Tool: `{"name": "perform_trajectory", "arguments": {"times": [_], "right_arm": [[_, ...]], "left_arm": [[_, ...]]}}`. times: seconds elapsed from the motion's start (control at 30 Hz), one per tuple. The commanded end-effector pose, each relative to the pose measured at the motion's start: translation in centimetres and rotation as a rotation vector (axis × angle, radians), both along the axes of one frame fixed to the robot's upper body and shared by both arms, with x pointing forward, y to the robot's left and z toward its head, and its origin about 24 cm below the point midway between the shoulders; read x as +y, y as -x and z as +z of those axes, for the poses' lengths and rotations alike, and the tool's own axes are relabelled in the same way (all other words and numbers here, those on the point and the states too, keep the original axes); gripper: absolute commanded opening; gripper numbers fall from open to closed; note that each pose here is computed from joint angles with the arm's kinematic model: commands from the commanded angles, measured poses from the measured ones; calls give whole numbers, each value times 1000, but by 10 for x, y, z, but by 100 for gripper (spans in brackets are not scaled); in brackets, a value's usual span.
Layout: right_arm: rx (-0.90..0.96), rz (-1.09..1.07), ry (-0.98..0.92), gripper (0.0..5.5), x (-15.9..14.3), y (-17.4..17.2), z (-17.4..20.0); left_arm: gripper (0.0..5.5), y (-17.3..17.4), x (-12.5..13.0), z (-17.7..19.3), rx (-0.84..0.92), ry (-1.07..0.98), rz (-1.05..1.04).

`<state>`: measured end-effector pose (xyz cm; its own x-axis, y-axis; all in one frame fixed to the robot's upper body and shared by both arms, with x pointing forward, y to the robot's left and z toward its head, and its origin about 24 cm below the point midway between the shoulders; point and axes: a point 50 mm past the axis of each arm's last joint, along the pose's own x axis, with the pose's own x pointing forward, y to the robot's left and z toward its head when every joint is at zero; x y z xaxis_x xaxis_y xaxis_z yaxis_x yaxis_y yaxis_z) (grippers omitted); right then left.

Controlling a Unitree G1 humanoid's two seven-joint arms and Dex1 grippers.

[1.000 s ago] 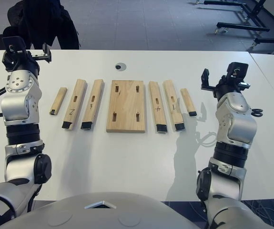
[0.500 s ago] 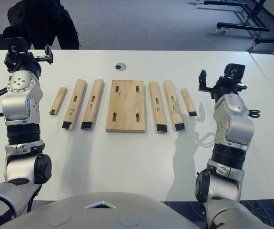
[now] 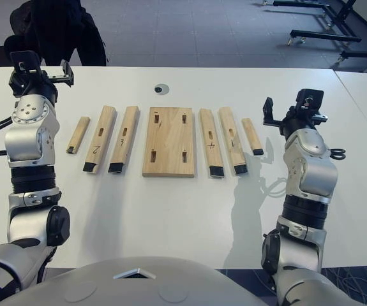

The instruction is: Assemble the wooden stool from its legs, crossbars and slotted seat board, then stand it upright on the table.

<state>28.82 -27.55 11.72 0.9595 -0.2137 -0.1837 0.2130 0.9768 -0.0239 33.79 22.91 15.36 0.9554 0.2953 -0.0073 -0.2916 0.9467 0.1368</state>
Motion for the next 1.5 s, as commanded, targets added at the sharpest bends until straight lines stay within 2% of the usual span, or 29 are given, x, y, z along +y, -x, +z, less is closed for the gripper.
{"name": "perform_trajectory", "arguments": {"times": [0.03, 0.5, 0.7, 0.8, 0.9, 1.07, 1.2, 1.43, 1.5], "right_arm": [[1, 5, -4, 537, 1, 1, 0], [14, 29, -5, 537, 3, 0, 0], [283, 280, 105, 537, -7, -10, -33], [376, 302, 79, 537, -25, -8, -52], [434, 318, 55, 537, -31, -3, -70], [499, 419, 35, 537, -15, 1, -98], [458, 469, -1, 537, 1, -4, -95], [503, 454, 72, 537, 0, 1, -99], [515, 428, 58, 500, -4, 4, -104]], "left_arm": [[540, 1, 0, -1, 6, 1, -2], [540, -3, -1, 0, 9, -4, -2], [540, 1, 3, -1, 10, -9, 18], [540, 3, 4, 0, 2, -6, 28], [540, 4, 5, -1, 5, -7, 35], [540, 4, 4, 0, 5, -8, 37], [540, 4, 3, 1, 5, -12, 32], [540, 4, 3, 0, 6, -12, 30], [540, 4, 3, 0, 6, -10, 30]]}}
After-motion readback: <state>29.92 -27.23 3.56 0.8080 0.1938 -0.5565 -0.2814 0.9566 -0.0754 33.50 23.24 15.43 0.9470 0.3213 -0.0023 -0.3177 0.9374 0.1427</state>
